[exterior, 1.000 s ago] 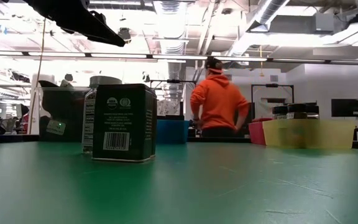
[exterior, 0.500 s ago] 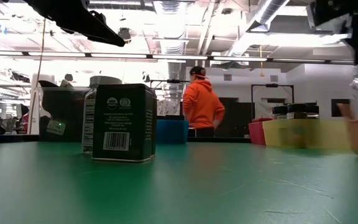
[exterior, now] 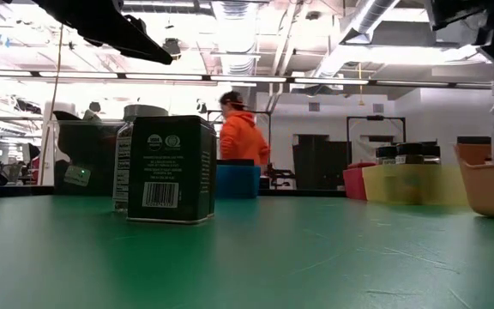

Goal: Sort spices by type
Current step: Put the white seasoning from the top right into the orange bin, then put the white seasoning into the orange bin

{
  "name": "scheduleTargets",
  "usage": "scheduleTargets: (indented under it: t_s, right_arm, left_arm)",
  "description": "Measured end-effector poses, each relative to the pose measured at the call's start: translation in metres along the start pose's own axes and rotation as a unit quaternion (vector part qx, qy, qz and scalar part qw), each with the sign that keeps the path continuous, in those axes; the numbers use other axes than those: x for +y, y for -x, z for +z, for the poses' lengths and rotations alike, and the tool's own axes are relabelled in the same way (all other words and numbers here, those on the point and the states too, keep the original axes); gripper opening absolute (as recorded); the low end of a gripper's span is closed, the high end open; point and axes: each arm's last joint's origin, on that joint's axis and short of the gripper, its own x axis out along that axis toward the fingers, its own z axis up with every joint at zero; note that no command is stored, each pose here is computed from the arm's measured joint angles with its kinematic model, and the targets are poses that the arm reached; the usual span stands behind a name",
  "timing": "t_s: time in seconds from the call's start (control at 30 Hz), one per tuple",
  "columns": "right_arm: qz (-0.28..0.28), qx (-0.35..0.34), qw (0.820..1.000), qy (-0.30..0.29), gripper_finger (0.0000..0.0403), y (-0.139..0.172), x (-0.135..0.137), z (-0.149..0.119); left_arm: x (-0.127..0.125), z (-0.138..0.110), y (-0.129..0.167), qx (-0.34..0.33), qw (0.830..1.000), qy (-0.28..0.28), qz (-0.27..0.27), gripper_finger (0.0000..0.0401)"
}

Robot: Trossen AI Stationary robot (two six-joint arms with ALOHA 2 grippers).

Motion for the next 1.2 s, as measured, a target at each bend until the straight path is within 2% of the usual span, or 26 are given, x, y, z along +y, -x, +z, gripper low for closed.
scheduleTargets:
  t_s: [0.17,0.33,0.7,1.07,1.2]
  right_arm:
    - [0.023,-0.001,0.998,-0.056,0.0230,0.009,-0.014,0.005]
    - [0.038,0.006,0.996,-0.083,0.0254,0.013,-0.026,0.011]
    - [0.028,0.036,0.998,-0.053,0.0267,0.001,-0.031,0.027]
    - [0.042,0.001,0.998,-0.047,0.0268,0.033,-0.039,0.035]
    - [0.071,-0.034,0.996,-0.037,0.0268,0.038,-0.036,0.046]
  left_arm:
    - [0.000,0.000,0.000,0.001,1.000,0.005,0.000,0.0336]
    - [0.000,-0.002,0.000,0.008,1.000,0.011,-0.001,0.0336]
    - [0.000,-0.003,0.000,0.015,1.000,0.010,-0.001,0.0336]
    - [-0.001,-0.004,0.000,0.019,1.000,0.021,-0.007,0.0336]
    - [-0.001,-0.004,0.000,0.020,0.999,0.024,-0.007,0.0336]
